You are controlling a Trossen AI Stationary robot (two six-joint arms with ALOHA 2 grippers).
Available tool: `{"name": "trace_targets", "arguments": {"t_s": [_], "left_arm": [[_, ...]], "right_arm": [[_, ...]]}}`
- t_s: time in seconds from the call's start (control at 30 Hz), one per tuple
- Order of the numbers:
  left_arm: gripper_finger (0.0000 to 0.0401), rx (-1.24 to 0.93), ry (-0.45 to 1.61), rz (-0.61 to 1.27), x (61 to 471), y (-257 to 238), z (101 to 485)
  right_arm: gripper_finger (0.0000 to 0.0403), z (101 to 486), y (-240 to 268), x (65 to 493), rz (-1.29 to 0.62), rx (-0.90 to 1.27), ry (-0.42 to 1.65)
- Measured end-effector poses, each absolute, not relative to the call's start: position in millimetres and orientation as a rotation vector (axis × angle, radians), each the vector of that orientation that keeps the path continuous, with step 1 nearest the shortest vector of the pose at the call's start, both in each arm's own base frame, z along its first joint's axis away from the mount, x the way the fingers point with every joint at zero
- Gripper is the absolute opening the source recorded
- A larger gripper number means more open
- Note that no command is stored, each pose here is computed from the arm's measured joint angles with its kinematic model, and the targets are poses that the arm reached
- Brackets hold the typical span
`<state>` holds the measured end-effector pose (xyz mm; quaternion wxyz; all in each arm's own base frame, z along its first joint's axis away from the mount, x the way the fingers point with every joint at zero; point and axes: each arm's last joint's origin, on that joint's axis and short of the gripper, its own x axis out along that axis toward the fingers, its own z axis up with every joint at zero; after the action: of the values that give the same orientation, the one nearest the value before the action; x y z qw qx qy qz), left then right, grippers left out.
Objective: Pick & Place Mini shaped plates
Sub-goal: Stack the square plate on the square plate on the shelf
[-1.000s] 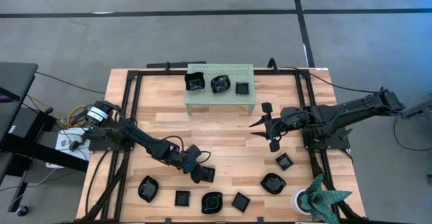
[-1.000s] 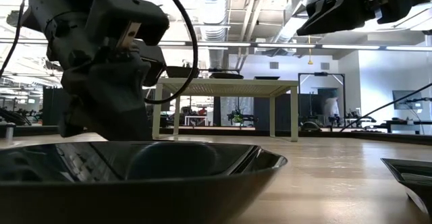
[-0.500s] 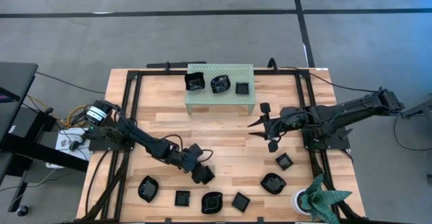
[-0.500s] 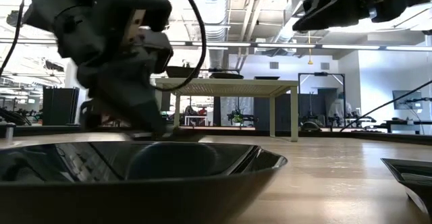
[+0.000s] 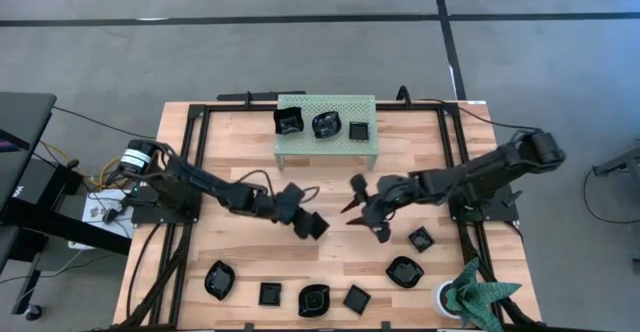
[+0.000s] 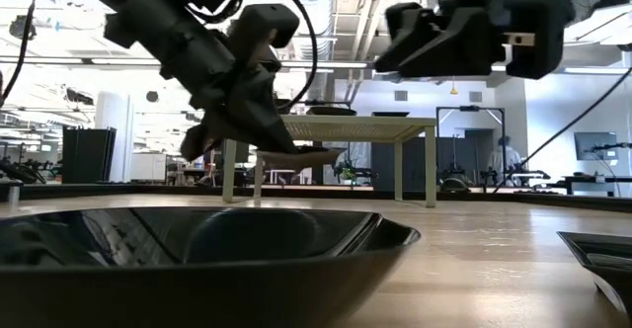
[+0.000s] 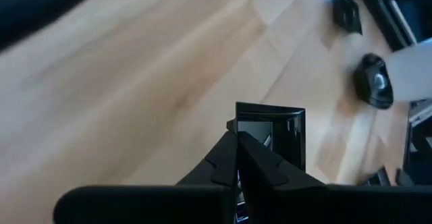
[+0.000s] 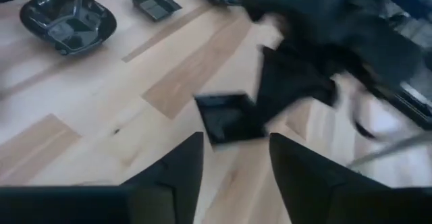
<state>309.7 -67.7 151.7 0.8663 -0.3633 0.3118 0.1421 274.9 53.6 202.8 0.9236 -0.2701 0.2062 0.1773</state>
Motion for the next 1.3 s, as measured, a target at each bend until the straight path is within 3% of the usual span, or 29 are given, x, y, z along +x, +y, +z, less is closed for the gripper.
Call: {"name": "trace_targets", "arguments": {"t_s": [0.17,0.3,0.67,1.3], "left_arm": [[0.0008,-0.778,0.641,0.281,313.3,-43.5,159.1],[0.0013,-0.787,0.612,0.254,312.6,-28.2,170.9],[0.001,-0.842,0.595,0.181,308.0,-13.6,188.1],[0.0011,-0.845,0.584,0.156,310.2,-14.2,188.2]], "right_arm": [[0.02,195.4,65.2,297.4,0.419,-0.635,0.46],[0.0208,181.5,69.7,310.3,0.438,-0.698,0.502],[0.0163,164.5,77.2,326.4,0.221,-0.976,0.571],[0.0159,182.8,79.9,323.7,0.192,-0.976,0.495]]}}
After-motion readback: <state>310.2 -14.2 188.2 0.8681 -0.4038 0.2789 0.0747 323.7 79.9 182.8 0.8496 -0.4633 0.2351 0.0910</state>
